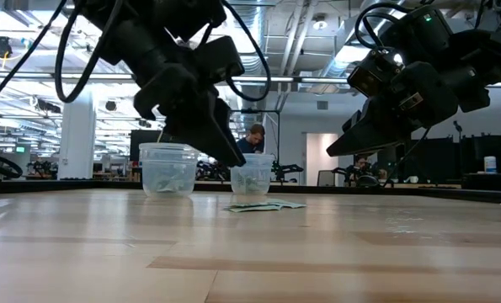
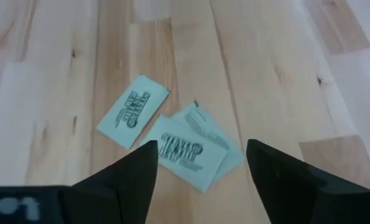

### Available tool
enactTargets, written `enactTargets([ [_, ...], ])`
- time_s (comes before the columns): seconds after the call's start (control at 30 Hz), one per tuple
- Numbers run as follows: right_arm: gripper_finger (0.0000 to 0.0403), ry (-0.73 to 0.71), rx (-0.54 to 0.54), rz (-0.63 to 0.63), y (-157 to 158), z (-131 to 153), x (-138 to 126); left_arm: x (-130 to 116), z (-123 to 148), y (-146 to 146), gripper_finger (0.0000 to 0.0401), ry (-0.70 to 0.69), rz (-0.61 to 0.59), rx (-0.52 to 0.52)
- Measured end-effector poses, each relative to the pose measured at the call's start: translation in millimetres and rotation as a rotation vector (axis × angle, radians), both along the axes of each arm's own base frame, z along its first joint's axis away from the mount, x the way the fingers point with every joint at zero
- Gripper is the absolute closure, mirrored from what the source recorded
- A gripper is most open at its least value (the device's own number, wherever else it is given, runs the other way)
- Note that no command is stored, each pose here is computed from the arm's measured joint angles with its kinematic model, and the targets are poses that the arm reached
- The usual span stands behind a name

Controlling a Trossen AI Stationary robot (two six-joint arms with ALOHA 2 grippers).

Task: Pick and place items into bin
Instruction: Put the stevia packet into the bottom transparent bin

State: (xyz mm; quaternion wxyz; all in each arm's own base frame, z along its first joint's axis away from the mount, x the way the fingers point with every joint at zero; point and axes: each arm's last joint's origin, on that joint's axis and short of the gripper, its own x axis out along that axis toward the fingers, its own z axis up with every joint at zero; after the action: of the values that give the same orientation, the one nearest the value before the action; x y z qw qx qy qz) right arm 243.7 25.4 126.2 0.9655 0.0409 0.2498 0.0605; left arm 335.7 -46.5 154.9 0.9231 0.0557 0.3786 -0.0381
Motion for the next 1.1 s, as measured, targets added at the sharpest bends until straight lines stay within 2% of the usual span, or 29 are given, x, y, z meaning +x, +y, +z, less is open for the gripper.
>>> enactTargets([
  [0.23,0.0393,0.0,0.0,0.0,0.0,0.0,0.0,3.9,-11.9,0.1,0.0138,0.014,0.093,-0.049],
  [0.47,0.0393,0.0,0.0,0.0,0.0,0.0,0.0,6.0,-9.6,0.2,0.0136,-0.019,0.138,-0.079],
  [0.63,0.0393,-0.003,0.001,0.0,0.0,0.3,0.2,5.8,-9.6,1.1,0.0136,-0.025,0.188,-0.058],
  [0.87,0.0393,-0.005,0.0,0.0,0.0,0.5,0.3,6.0,-14.8,-0.6,0.0136,-0.012,0.213,-0.067],
  [1.1,0.0393,-0.008,0.0,0.0,0.0,0.7,0.4,17.0,-33.8,-7.7,0.0136,0.044,0.208,-0.06],
])
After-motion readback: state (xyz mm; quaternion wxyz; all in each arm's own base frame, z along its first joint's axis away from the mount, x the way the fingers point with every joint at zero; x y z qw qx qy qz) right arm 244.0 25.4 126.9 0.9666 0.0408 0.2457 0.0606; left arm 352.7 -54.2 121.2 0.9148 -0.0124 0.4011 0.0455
